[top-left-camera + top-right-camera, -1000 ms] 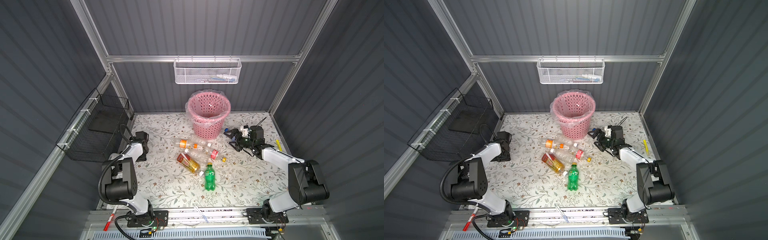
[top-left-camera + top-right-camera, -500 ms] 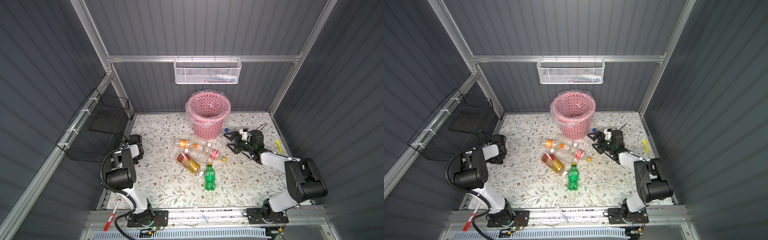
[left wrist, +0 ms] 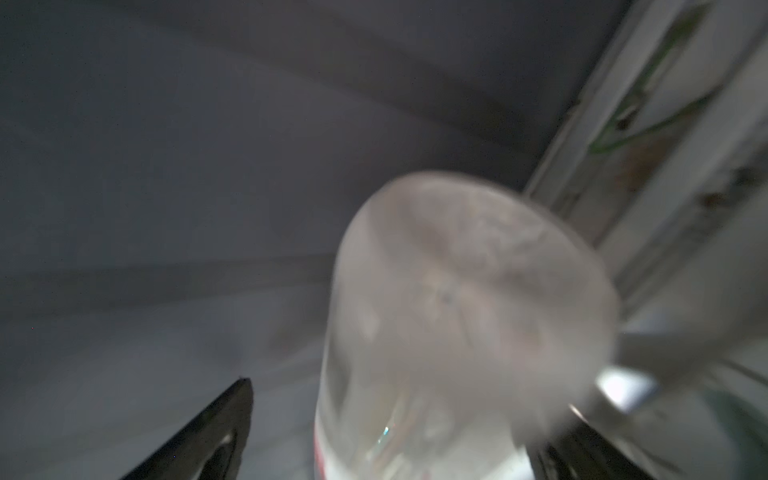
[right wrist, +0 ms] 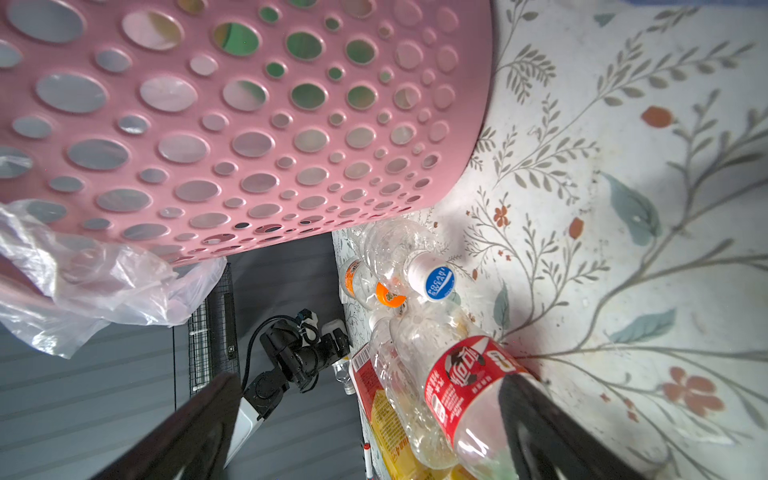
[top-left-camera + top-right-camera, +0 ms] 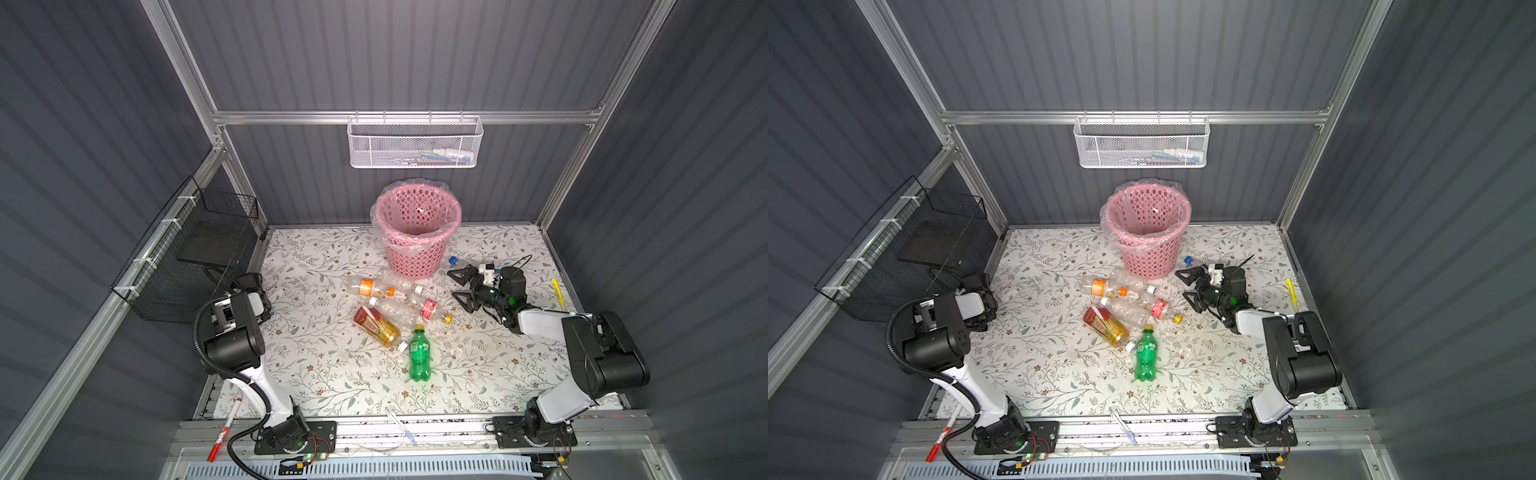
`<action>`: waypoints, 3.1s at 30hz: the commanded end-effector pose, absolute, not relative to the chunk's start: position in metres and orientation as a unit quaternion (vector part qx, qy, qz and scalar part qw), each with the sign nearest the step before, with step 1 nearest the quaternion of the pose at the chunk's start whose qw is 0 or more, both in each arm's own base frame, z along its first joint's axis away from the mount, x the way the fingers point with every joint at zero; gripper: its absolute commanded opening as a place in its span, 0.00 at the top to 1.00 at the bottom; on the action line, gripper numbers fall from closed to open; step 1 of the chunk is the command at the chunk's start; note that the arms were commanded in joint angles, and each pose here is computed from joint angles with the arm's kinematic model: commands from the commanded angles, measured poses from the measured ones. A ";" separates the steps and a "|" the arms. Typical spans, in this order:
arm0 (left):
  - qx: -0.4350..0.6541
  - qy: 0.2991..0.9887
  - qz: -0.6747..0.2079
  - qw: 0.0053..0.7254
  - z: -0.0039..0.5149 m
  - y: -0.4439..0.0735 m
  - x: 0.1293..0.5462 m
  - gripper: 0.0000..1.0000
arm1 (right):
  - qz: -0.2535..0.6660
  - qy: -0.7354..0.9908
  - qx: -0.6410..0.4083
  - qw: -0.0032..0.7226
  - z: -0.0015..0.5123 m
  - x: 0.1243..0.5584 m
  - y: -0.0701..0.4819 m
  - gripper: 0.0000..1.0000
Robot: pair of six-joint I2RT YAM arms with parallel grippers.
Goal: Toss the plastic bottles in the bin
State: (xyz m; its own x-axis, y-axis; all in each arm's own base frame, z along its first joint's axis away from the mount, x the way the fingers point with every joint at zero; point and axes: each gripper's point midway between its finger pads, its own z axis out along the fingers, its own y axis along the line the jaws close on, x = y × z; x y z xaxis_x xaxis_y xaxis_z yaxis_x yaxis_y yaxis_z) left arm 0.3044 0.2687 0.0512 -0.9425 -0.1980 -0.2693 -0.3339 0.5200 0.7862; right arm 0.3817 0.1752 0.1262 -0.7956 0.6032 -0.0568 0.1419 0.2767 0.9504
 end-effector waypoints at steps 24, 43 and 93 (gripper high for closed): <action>-0.112 0.929 0.315 0.159 0.072 0.158 0.367 0.37 | 0.537 0.774 0.262 0.211 0.123 0.377 0.168 0.01; -0.075 0.966 0.014 0.246 0.094 -0.021 0.380 0.35 | 0.446 0.814 0.281 0.242 0.133 0.345 0.134 0.01; 0.059 0.875 -0.131 0.462 0.252 -0.091 0.423 0.00 | 0.159 0.952 -0.127 0.226 0.123 0.330 0.174 0.04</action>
State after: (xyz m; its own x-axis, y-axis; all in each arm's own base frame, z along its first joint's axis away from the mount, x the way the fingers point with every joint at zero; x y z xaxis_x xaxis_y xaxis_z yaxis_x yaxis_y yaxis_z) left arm 0.4204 -0.0861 0.2412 -0.6144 -0.0770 -0.7852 0.1591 0.9627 -0.2190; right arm 0.3331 0.1696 0.1293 -0.8892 -0.0064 -0.4575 -0.1976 0.9072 0.3714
